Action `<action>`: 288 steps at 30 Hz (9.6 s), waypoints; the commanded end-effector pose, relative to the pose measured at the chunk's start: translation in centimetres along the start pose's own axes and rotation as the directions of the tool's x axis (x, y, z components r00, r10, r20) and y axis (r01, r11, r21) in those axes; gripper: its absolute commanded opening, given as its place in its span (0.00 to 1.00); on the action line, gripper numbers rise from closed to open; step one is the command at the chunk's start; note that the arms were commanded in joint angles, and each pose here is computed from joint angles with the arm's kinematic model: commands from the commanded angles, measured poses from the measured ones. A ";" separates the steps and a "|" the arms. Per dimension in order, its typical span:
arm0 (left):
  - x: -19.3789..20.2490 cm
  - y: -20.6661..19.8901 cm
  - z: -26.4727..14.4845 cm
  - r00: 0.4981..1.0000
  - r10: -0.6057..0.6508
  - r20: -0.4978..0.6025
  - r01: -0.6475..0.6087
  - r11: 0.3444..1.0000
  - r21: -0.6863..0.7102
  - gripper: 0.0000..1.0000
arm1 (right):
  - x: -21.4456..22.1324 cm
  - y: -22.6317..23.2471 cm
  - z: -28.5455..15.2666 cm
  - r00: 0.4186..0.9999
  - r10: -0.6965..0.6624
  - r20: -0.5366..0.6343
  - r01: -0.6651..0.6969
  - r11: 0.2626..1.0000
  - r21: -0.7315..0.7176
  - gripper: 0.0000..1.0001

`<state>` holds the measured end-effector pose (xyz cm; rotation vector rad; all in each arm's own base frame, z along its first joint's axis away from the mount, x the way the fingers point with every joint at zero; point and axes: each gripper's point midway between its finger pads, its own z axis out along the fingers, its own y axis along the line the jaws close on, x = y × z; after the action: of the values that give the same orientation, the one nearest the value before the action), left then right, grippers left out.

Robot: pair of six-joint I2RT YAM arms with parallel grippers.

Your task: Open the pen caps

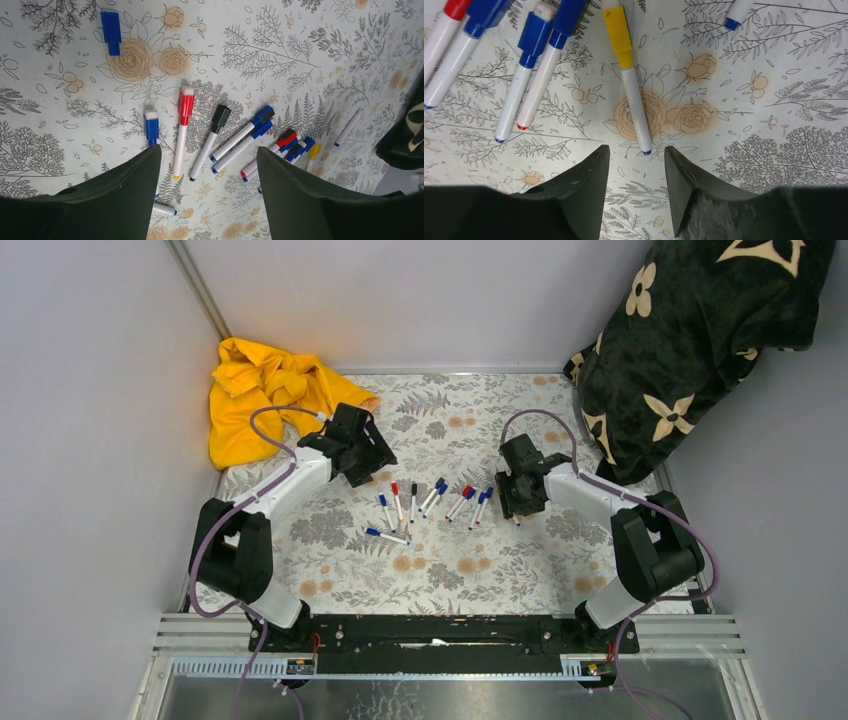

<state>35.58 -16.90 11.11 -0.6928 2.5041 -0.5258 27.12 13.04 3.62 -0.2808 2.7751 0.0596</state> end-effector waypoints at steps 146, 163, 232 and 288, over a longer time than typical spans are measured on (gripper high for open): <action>11.8 -17.3 -2.7 0.943 0.090 -0.322 0.101 0.841 0.532 0.06 | -8.2 14.1 -9.3 0.966 0.039 0.257 0.102 0.854 -0.510 0.25; 3.6 -14.8 1.9 0.966 -0.191 -0.174 0.245 0.891 0.383 0.00 | -1.9 11.7 -7.2 0.991 -0.003 0.131 0.064 0.883 -0.465 0.00; -6.3 2.3 5.0 0.988 0.038 0.149 0.016 0.939 -0.344 0.65 | -12.5 -2.9 -0.8 0.952 0.197 0.235 -0.213 0.976 0.044 0.43; -3.6 -0.9 1.3 0.988 0.074 0.135 -0.051 0.985 -0.165 0.75 | -3.1 5.5 3.8 0.993 0.113 0.033 -0.116 0.990 0.086 0.42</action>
<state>38.46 -15.24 10.70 -0.7052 2.4827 -0.1973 29.65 19.23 1.15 -0.0985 2.7730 0.0059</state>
